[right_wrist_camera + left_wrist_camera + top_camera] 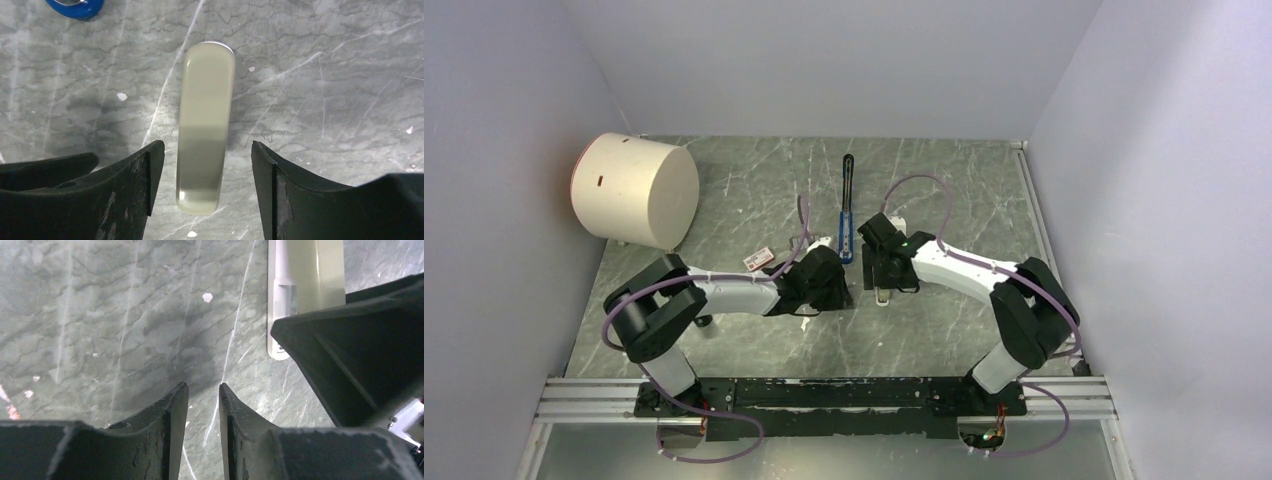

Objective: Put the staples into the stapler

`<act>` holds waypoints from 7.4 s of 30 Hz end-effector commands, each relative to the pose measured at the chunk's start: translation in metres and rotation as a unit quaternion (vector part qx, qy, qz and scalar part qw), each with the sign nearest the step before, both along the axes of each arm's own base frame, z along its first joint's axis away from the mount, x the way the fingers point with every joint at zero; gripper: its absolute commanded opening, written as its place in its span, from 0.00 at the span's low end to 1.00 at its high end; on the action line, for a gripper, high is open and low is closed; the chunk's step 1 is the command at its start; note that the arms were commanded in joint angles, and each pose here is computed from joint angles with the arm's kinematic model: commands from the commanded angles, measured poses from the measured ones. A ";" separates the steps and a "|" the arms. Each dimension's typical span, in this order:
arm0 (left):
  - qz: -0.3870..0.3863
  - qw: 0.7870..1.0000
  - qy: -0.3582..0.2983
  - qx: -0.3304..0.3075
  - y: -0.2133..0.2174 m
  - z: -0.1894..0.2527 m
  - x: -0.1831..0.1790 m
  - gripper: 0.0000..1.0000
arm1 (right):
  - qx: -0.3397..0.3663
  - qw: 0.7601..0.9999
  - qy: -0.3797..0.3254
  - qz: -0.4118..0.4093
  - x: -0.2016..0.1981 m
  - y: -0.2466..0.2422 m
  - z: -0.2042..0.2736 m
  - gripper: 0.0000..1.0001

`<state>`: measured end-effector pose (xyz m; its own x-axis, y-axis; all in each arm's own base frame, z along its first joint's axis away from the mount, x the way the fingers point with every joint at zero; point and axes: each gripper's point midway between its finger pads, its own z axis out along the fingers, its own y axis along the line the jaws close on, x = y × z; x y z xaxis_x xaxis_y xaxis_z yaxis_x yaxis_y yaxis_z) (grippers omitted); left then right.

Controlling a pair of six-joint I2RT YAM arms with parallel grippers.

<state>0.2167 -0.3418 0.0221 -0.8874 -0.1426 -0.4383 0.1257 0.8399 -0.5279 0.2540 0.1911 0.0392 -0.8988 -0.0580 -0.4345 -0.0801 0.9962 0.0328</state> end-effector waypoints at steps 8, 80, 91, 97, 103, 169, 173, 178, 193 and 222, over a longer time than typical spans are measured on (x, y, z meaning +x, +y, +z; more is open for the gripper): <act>0.027 0.999 -0.028 0.010 0.022 0.010 0.004 0.37 | -0.032 0.999 0.038 0.002 -0.002 -0.002 -0.031 0.55; 0.042 0.999 -0.027 -0.017 0.066 0.032 0.020 0.62 | 0.096 0.956 -0.277 -0.012 0.318 0.096 0.099 0.43; 0.038 0.999 -0.019 -0.013 0.064 0.033 0.019 0.83 | 0.074 0.957 -0.280 -0.007 0.310 0.094 0.104 0.26; 0.031 0.999 -0.026 -0.022 0.058 0.037 0.023 0.80 | 0.062 0.960 -0.274 -0.002 0.292 0.086 0.113 0.26; 0.022 1.000 -0.019 -0.008 0.049 0.031 0.030 0.54 | 0.077 0.961 -0.265 0.000 0.267 0.086 0.118 0.26; 0.048 0.995 0.074 0.049 0.054 -0.071 0.020 0.13 | 0.061 0.977 -0.204 0.019 0.107 0.083 0.097 0.22; 0.051 0.995 0.074 0.053 0.056 -0.072 0.022 0.13 | 0.050 0.975 -0.216 0.008 0.101 0.078 0.097 0.22; 0.050 0.995 0.073 0.053 0.054 -0.072 0.023 0.13 | 0.040 0.968 -0.248 -0.012 0.094 0.071 0.099 0.21; 0.052 0.994 0.080 0.057 0.056 -0.079 0.020 0.13 | 0.024 0.963 -0.266 -0.025 0.066 0.058 0.084 0.22; 0.046 0.994 0.078 0.053 0.053 -0.079 0.022 0.12 | -0.006 0.978 -0.207 -0.032 0.006 0.057 0.038 0.20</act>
<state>0.2778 -0.3366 0.0122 -0.8715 -0.2894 -0.3959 0.0416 0.7608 -0.6477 0.2682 0.2569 0.0940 -0.6146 -0.0307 -0.7883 -0.0635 0.9979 0.0107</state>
